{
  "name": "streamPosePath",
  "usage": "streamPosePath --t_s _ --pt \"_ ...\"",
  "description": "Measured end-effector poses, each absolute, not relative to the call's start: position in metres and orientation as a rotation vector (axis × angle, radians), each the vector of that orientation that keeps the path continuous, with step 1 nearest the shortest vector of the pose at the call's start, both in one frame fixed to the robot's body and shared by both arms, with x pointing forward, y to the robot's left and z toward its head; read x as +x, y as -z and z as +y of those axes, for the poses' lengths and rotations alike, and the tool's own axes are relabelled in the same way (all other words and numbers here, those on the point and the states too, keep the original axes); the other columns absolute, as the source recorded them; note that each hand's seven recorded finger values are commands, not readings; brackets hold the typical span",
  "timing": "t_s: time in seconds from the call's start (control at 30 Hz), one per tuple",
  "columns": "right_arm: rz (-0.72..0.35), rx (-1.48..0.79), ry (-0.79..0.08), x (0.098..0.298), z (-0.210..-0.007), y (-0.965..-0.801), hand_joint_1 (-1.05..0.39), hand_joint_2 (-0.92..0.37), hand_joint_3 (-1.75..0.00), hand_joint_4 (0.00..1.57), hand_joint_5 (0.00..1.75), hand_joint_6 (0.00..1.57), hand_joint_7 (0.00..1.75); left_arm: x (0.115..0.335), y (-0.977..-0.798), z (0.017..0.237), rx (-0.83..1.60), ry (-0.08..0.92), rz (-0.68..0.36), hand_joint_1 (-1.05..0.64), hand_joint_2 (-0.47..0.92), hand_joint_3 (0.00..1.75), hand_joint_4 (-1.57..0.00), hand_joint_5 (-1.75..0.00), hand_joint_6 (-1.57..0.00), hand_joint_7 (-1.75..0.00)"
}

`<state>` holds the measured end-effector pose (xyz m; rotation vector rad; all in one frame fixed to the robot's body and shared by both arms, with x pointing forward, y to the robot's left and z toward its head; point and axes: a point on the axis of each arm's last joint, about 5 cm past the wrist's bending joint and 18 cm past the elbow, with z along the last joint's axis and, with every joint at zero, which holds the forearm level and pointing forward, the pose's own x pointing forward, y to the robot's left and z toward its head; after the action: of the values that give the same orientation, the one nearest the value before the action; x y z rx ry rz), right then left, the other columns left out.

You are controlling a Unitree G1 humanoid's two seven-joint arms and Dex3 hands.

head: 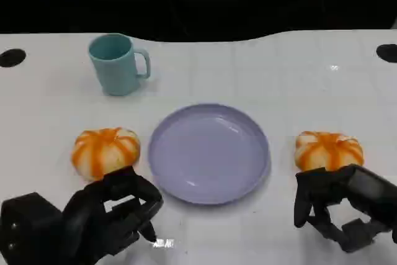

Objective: Grasp the bread from the table and place it into the plate.

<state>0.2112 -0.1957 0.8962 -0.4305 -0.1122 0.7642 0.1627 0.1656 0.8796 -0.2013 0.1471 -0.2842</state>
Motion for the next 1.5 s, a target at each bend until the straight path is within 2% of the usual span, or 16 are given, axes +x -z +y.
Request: streamPosePath --t_s 0.93,1.1,1.2,1.43,1.5 --pt "-0.111 -0.430 -0.765 0.2107 -0.1972 -0.8927 -0.04 -0.54 -1.12 0.69 1.69 0.73 1.31 0.1628 -0.8796 0.1655 -0.199 0.284 0.142 -0.53 0.92 0.26 -0.72 -1.75 -0.73 -1.39" --pt "-0.114 -0.428 -0.763 0.2108 -0.1973 -0.8928 -0.04 -0.54 -1.11 0.70 1.50 0.73 1.16 0.1630 -0.8796 0.1654 -0.201 0.284 0.142 -0.53 0.92 0.26 -0.72 -1.75 -0.73 -1.39" --pt "-0.117 -0.423 -0.756 0.2111 -0.1978 -0.8931 -0.04 -0.56 -1.05 0.68 1.40 0.72 1.04 0.1636 -0.8792 0.1654 -0.201 0.284 0.143 -0.53 0.92 0.26 -0.72 -1.75 -0.73 -1.39" --pt "-0.131 -0.404 -0.730 0.2115 -0.2004 -0.8951 -0.16 -0.64 -0.73 0.61 1.25 0.70 0.79 0.1637 -0.8772 0.1656 -0.203 0.282 0.151 -0.51 0.92 0.27 -0.74 -1.75 -0.74 -1.38" --pt "-0.142 -0.408 -0.718 0.2117 -0.2008 -0.8970 -0.19 -0.71 -0.56 0.60 1.19 0.71 0.66 0.1638 -0.8768 0.1656 -0.203 0.281 0.152 -0.52 0.92 0.27 -0.73 -1.75 -0.74 -1.38"
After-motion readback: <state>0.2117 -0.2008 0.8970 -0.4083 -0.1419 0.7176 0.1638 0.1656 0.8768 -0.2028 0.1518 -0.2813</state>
